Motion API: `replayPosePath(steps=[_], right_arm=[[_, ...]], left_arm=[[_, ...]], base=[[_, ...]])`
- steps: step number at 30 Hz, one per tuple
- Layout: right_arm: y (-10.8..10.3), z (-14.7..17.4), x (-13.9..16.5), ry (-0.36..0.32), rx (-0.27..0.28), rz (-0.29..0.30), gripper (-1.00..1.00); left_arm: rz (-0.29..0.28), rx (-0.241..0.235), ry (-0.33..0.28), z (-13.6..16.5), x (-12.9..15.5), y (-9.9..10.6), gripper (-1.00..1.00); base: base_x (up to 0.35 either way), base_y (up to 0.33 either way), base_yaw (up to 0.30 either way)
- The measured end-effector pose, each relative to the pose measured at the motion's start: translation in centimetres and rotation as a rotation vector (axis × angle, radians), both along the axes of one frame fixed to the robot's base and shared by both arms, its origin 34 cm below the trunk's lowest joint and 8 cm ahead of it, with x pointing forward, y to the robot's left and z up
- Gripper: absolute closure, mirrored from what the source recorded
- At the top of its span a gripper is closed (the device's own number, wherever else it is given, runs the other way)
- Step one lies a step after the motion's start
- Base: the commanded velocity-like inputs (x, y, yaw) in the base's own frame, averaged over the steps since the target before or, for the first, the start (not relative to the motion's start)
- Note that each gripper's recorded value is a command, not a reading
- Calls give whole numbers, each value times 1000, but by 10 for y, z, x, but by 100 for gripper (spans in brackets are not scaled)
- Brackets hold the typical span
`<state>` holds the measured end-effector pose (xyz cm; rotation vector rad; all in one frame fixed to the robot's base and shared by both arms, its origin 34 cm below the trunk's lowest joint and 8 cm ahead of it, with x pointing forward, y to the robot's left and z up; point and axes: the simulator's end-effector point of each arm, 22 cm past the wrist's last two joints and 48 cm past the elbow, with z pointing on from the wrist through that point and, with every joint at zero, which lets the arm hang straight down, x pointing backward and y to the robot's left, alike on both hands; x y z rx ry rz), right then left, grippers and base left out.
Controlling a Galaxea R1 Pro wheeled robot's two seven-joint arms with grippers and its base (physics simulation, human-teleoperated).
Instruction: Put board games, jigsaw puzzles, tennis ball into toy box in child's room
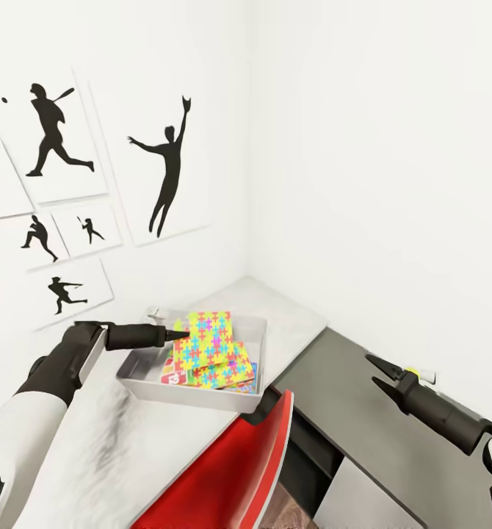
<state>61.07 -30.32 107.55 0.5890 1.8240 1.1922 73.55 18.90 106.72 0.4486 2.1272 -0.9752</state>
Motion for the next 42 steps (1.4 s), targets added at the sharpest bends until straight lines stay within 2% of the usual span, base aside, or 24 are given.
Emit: replayPosePath(steps=[22,38,39,42], right_arm=[[0,-18,2,37,1,-1,-100],[-1,-20,2,40,1,-3,-100],[-1,-20,2,40,1,-3,-100],[-1,-20,2,40,1,-3,-100]], left_arm=[[-5,3,22,-22,3,-3,100],[-7,2,25,-23,3,-4,100],[-7,2,25,-23,3,-4,-100],[-8,2,25,-23,2,-4,-100]], base=[[0,0,0],[0,0,0],[0,0,0],[0,0,0]])
